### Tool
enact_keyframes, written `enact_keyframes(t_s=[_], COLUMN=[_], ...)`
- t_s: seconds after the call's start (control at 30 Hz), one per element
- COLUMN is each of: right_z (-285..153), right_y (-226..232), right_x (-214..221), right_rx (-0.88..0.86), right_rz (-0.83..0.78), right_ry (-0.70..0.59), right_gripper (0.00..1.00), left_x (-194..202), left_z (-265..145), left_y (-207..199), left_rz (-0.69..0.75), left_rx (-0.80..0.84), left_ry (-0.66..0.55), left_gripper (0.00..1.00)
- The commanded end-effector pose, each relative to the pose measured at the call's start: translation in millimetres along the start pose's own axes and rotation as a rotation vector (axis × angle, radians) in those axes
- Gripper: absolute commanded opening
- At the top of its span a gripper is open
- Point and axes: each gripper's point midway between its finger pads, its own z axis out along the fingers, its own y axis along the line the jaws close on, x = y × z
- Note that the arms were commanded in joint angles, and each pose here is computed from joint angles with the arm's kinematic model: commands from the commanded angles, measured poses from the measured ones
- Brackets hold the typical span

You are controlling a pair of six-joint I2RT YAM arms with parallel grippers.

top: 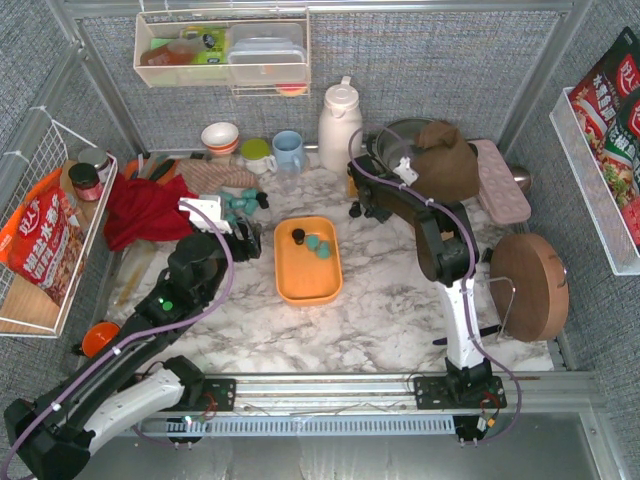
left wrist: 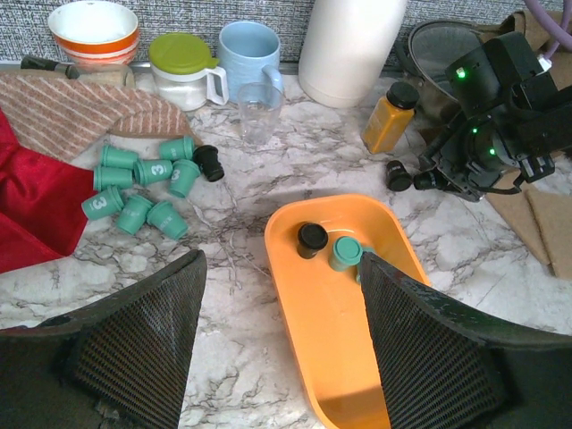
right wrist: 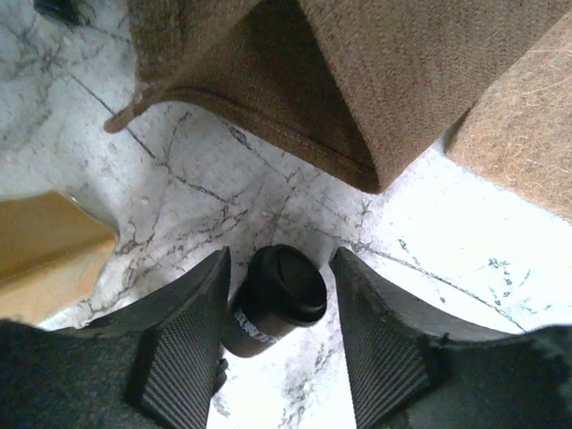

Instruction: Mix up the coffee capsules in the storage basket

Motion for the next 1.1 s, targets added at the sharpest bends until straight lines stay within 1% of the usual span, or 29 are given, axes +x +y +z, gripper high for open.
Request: enact_keyframes(t_s=[0.0,0.07,0.2,0.37,0.47,0.63,0.7,0.87,1.07], right_z=[-8,-10,-7,1,2,-3,-7,-22,-50], right_y=[-6,-7,-8,-8,-9,-12,-10,-9,-2], right_x=[9,11,12,13,12,10,7,-2,-17], right_rx=[-0.004,-0.003,0.001,0.007,0.009,-0.004,-0.023,-0.097,-0.245], right_rz=[-0.071,-0.078,-0.08,-0.09,-0.096,-0.114,-0.117,-0.206,-0.3], right_ry=[0.068,0.08,0.078,0.075,0.074,0.073,0.072,0.064,0.034], right_gripper=[0.58,0.63,0.62,0.55,0.49,0.44,0.43,0.42,0.42], left_x=[-6,-5,-5,-5,-6,-5,-4,-3,1], left_z=[0,1,1,1,0,1,1,2,5], left_y=[-1,-1,-2,-1,-1,-1,-1,-1,-7], left_rz=[-0.006,-0.006,-0.007,-0.007,-0.008,-0.006,-0.005,-0.003,0.005], left_rx=[0.001,0.0,0.002,0.002,0.002,0.001,0.0,-0.003,0.027], left_ry=[-0.015,-0.012,-0.011,-0.013,-0.015,-0.013,-0.01,-0.007,0.012], left_gripper=[0.78,0.78,0.78,0.78,0.78,0.78,0.78,0.78,0.78])
